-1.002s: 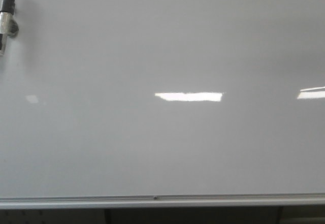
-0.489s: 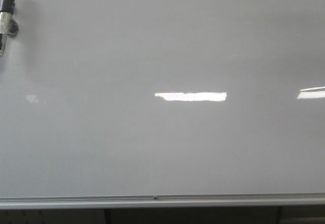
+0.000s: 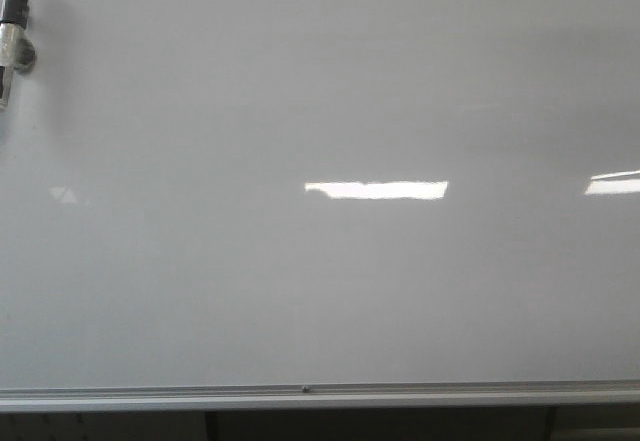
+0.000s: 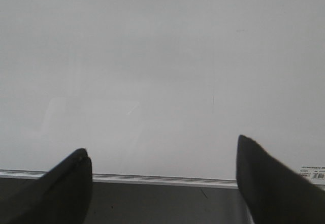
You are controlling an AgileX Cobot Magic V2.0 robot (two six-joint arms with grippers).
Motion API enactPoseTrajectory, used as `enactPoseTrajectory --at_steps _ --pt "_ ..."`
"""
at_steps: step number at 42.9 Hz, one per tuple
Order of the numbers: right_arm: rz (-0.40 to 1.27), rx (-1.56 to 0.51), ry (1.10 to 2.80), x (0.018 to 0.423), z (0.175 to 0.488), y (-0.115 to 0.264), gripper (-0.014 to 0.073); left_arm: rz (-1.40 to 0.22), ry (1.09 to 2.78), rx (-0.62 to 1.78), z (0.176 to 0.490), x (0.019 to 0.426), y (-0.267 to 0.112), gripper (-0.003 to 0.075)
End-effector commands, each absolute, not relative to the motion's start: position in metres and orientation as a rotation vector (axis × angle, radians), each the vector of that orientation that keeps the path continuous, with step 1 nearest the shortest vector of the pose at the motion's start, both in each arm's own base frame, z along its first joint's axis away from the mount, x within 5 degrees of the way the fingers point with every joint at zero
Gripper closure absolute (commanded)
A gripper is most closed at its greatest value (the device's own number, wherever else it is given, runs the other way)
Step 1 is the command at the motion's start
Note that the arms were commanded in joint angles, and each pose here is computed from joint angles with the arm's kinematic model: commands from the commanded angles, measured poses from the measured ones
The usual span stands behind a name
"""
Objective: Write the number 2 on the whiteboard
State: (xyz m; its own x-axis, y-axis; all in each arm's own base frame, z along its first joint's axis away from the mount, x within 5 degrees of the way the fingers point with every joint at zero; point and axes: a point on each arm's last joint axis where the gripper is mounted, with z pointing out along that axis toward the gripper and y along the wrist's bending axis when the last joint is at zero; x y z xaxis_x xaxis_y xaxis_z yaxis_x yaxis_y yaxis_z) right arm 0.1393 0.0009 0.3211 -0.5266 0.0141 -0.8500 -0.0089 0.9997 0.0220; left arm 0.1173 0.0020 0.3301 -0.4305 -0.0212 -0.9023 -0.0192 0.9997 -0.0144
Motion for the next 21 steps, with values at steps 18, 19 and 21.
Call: enactPoseTrajectory --at_steps 18,19,21 --pt "0.009 -0.015 2.041 0.142 0.336 0.001 -0.0039 -0.050 2.186 0.057 0.330 0.189 -0.015 0.0155" --pt "0.009 -0.015 2.041 0.142 0.336 0.001 -0.0039 -0.052 2.191 0.056 0.330 0.194 -0.016 0.0155" --pt "0.009 -0.015 2.041 0.142 0.336 0.001 -0.0039 -0.054 2.197 0.055 0.329 0.205 -0.017 0.0155"
